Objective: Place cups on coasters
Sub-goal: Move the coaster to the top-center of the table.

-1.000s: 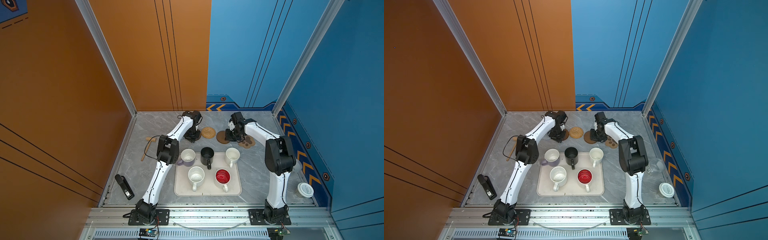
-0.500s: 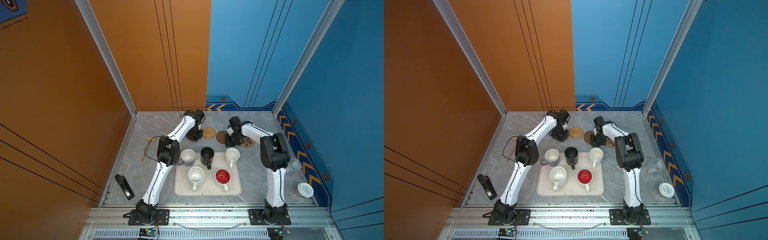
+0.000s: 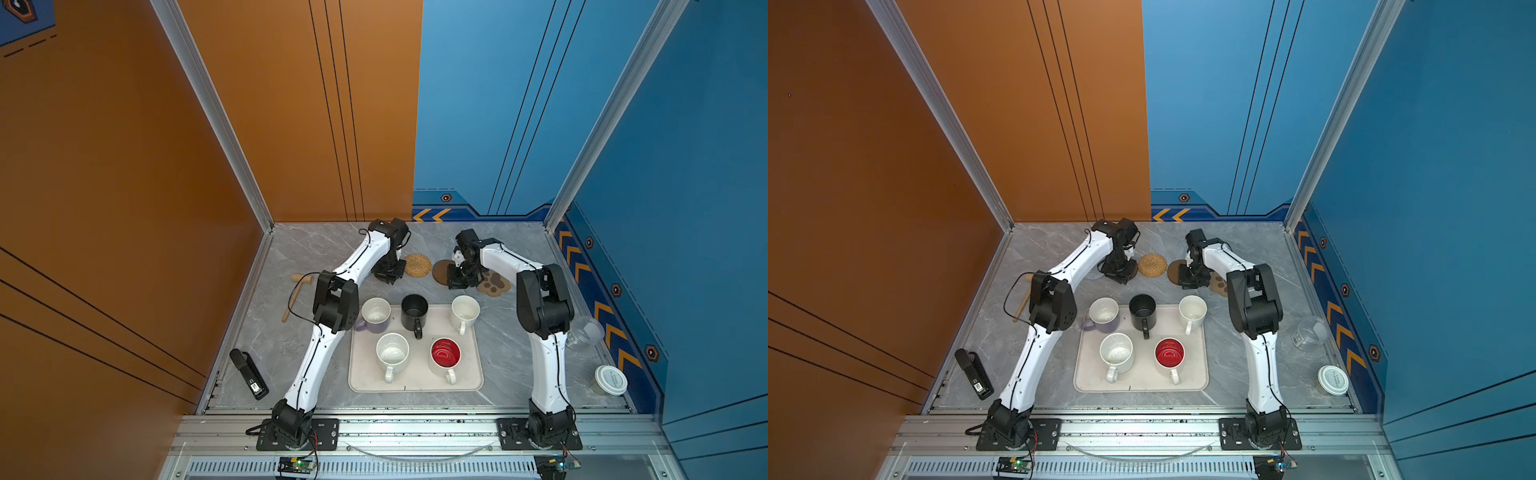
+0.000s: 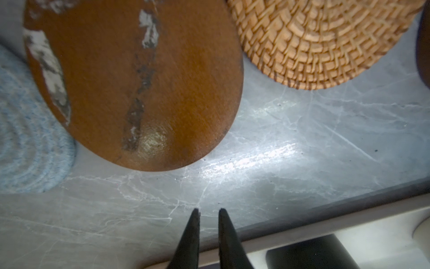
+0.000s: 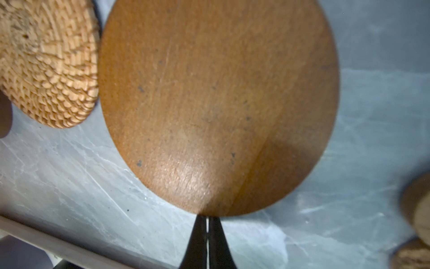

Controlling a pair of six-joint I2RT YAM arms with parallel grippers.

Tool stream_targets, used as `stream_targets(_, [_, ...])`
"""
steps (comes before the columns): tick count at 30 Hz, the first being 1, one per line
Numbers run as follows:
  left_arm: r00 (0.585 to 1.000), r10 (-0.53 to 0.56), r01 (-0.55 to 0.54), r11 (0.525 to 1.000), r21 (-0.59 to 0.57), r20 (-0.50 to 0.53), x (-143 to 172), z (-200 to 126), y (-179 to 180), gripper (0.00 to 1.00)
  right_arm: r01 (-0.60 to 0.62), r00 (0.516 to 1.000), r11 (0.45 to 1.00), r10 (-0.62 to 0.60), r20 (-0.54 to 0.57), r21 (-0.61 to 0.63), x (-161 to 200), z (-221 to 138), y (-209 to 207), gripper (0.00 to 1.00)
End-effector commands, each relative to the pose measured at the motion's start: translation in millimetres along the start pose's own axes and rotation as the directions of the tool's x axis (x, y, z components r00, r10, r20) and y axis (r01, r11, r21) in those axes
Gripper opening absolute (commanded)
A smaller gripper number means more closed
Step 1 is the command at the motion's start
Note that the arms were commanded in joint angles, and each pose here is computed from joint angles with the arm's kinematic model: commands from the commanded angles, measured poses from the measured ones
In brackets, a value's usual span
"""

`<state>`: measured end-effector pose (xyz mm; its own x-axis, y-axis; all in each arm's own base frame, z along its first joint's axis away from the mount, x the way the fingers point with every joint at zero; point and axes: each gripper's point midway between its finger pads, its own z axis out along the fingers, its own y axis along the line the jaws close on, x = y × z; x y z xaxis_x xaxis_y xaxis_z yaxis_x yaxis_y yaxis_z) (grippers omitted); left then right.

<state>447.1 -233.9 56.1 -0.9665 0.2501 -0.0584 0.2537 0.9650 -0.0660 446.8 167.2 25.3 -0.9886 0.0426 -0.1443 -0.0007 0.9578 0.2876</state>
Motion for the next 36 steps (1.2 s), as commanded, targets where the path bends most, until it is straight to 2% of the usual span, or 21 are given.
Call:
stream_targets(1, [0.999,0.012,-0.011,1.0,-0.01,0.031,3,-21,-7,0.18,-0.029,1.0,0.999,0.029,0.011,0.031,-8,1,-7,0.0])
stream_targets(14, [0.999,0.023,-0.022,1.0,-0.016,0.046,3,-27,-13,0.18,-0.042,0.998,0.999,0.042,0.047,0.002,-22,-3,-5,0.0])
stream_targets(21, [0.997,0.023,-0.022,1.0,-0.021,0.078,-3,-35,-13,0.18,-0.041,0.991,0.999,0.039,0.131,0.02,-24,-38,-6,0.0])
stream_targets(25, [0.996,0.023,-0.022,1.0,-0.015,0.086,-5,-36,-15,0.18,-0.093,0.978,0.994,0.081,0.192,0.059,-23,-68,-27,0.0])
stream_targets(36, [0.995,0.03,-0.03,1.0,-0.002,0.099,-8,-38,-19,0.18,-0.317,0.93,0.935,0.271,0.25,0.163,8,-101,-113,0.0])
